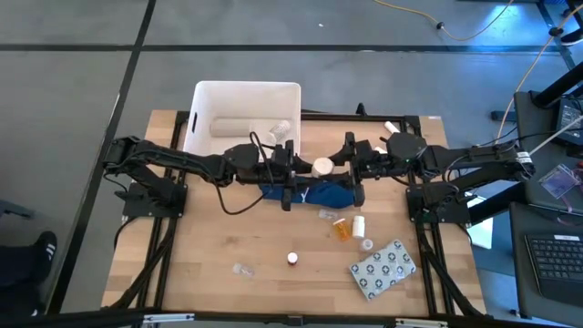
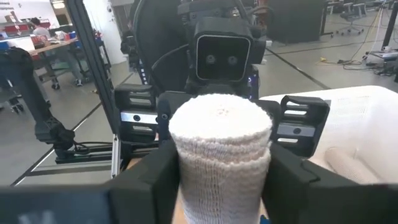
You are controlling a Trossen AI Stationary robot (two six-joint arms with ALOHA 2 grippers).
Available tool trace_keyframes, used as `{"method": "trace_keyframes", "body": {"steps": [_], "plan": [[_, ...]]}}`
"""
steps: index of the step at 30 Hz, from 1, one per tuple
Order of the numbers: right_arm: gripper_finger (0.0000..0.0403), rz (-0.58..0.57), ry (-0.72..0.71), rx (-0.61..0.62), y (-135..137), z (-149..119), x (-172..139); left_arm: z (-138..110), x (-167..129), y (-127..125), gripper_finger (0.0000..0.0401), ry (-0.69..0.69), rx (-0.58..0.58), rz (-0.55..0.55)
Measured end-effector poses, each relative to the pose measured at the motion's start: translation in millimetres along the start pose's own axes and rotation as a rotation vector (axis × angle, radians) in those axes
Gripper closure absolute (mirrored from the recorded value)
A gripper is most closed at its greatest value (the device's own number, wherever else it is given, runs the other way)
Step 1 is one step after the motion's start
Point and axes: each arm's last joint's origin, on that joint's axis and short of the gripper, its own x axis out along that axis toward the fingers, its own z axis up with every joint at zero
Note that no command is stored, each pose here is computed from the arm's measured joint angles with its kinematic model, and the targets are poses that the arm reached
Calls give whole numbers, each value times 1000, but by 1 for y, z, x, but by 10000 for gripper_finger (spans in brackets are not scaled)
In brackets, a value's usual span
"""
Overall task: Pick & place medical supplies in basket/bin
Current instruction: Put the white bandage into the white container
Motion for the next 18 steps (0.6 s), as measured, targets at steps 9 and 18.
{"method": "trace_keyframes", "body": {"steps": [9,18], "plan": [[76,-40,-74,-97,0,14,-20,9,-8,16,285,45,4,15],[42,-317,-36,-121,-10,20,-58,26,-71,58,285,425,-29,263]]}}
